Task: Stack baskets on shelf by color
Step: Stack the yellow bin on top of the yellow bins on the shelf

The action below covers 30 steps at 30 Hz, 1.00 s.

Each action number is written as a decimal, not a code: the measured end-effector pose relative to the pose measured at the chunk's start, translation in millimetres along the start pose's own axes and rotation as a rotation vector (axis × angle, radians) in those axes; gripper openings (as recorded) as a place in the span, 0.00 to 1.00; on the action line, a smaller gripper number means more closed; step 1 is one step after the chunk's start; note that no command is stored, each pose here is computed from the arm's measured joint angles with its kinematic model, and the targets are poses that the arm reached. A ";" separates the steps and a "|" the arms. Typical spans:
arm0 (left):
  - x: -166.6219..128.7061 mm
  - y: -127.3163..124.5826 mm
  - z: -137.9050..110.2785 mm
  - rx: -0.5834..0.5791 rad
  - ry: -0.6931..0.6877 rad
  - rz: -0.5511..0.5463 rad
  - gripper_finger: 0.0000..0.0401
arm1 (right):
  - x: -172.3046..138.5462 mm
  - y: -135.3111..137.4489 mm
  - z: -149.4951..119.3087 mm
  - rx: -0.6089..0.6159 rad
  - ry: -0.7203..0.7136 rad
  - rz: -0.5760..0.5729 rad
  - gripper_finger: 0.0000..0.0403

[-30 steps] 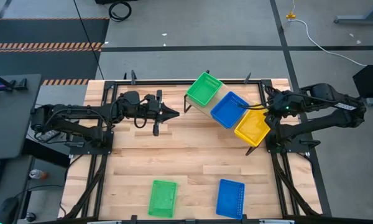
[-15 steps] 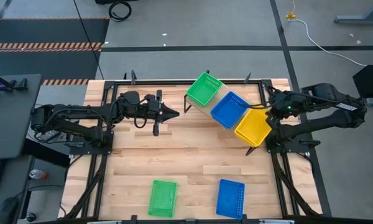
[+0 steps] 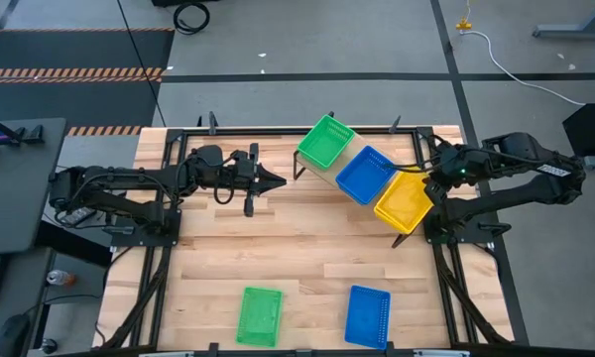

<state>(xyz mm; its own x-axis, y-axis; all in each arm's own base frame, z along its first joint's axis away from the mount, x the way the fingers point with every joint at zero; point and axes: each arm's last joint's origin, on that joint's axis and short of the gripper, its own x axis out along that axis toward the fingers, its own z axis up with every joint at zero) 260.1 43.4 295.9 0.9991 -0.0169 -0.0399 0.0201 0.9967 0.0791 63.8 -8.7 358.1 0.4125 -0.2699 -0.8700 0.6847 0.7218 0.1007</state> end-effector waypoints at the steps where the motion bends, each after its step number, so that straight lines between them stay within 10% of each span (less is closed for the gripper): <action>1: 0.0 0.0 0.0 0.000 0.000 0.000 0.09 | 0.0 0.0 0.0 0.000 0.000 0.000 0.25; 8: 0.0 0.0 0.0 0.000 0.000 0.000 0.07 | 21.2 2.7 -7.9 -0.020 0.098 -0.021 0.28; 16: 0.0 0.0 -0.1 -0.005 0.000 0.000 0.09 | 23.6 3.1 -9.6 -0.035 0.125 -0.010 0.03; 30: 0.0 0.0 -0.1 -0.006 0.000 0.000 0.09 | 6.7 3.2 -3.0 0.021 0.077 0.048 0.03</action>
<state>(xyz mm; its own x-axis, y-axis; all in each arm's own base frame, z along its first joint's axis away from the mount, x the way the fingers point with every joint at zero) 260.0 43.3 295.8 0.9990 -0.0173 -0.0401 0.0202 0.9971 0.0730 66.9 -6.3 351.1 0.3986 -0.1851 -0.8982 0.6779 0.7191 0.1527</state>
